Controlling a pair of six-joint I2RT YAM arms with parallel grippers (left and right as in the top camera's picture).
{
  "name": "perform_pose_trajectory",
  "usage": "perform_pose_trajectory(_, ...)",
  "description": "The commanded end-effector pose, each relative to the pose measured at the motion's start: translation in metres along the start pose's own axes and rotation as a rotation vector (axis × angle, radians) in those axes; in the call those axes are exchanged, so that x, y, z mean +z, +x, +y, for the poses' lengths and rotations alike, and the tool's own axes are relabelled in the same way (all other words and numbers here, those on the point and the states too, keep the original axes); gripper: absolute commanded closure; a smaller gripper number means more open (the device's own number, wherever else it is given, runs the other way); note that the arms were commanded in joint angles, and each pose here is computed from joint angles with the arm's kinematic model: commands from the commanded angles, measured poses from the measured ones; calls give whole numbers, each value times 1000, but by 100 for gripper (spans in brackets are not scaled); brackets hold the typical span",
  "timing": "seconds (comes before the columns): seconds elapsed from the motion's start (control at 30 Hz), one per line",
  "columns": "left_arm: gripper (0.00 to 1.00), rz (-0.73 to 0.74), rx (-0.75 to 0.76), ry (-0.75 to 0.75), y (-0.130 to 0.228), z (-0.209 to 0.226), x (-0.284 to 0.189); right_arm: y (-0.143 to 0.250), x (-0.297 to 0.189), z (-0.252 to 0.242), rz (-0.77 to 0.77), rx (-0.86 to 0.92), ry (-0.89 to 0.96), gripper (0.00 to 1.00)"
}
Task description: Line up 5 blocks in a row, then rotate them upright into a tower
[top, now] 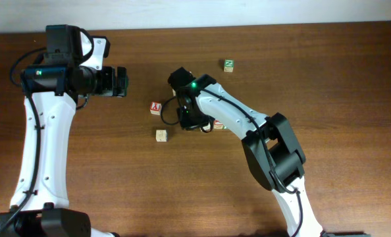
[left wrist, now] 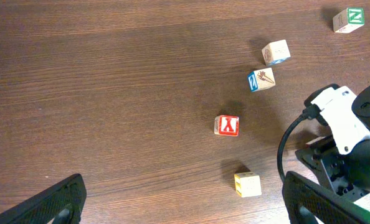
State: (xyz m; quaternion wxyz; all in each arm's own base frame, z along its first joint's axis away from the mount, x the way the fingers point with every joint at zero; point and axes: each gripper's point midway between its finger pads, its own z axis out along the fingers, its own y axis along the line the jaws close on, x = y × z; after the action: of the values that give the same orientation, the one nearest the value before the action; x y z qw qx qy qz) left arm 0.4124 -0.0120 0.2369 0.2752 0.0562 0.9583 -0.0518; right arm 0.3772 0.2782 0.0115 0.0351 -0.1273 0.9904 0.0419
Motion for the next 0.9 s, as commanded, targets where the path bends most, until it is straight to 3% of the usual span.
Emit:
perform_pose_trajectory(0.0, 1, -16, -10, 10, -6, -1, -3, -4, -3, -11, -16, 22, 32, 80)
perform_pose_trajectory(0.7, 1, -16, -10, 10, -6, -1, -3, -3, -4, -35, -29, 249, 128, 90)
perform_pose_trajectory(0.87, 1, -16, -10, 10, -6, -1, -3, -3, -4, -35, -30, 250, 127, 84)
